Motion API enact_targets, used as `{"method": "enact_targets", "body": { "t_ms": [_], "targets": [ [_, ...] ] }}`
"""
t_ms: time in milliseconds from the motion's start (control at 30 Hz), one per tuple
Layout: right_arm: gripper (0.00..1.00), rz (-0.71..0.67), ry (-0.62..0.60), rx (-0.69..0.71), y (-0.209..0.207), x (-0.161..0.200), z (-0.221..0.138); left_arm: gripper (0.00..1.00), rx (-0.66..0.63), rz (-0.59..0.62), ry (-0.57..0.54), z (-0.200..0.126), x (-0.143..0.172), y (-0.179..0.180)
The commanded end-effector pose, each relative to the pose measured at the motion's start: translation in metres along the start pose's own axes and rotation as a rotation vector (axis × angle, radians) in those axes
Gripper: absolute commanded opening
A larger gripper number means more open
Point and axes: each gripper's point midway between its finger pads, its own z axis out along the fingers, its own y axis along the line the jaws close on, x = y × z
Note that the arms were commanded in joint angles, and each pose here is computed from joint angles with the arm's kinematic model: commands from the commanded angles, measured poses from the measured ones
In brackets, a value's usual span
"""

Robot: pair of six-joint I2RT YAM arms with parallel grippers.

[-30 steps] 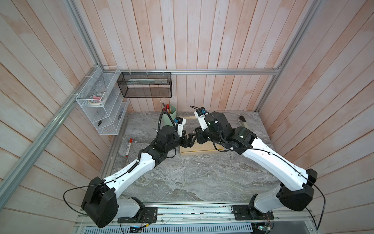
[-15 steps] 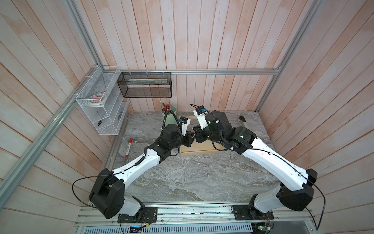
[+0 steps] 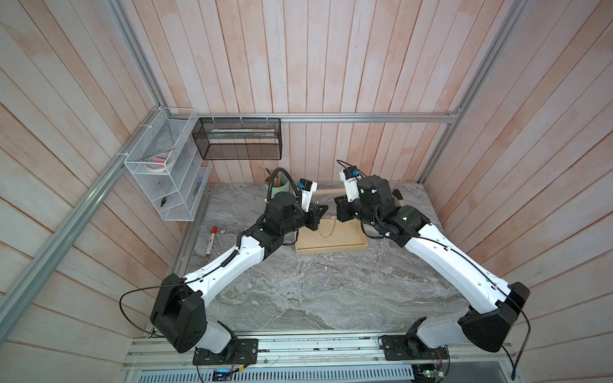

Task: Hang the necklace on the jewelry display stand
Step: Hang the necklace on the stand.

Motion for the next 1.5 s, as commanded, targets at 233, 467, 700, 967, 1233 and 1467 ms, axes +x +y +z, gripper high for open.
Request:
{"method": "enact_targets", "body": {
  "t_ms": [233, 467, 700, 967, 1233, 1467],
  "targets": [
    [0.00, 0.082, -0.202, 0.078, -0.064, -0.046, 0.015, 0.03, 0.055, 0.076, 0.025, 0.057, -0.039, -0.001],
    [0.00, 0.147, -0.233, 0.146, -0.118, -0.043, 0.038, 0.03, 0.114, 0.083, 0.053, 0.101, -0.050, 0.000],
    [0.00, 0.198, -0.235, 0.187, -0.158, -0.030, 0.059, 0.03, 0.163, 0.071, 0.078, 0.136, -0.048, 0.002],
    [0.00, 0.230, -0.227, 0.227, -0.188, -0.018, 0.078, 0.03, 0.164, 0.076, 0.073, 0.155, -0.053, 0.007],
    [0.00, 0.228, -0.203, 0.162, -0.182, -0.015, 0.095, 0.03, 0.112, 0.080, 0.071, 0.157, -0.052, 0.018],
    [0.00, 0.233, -0.216, 0.149, -0.178, -0.014, 0.085, 0.03, 0.028, 0.061, 0.078, 0.151, -0.046, 0.045]
  ]
}}
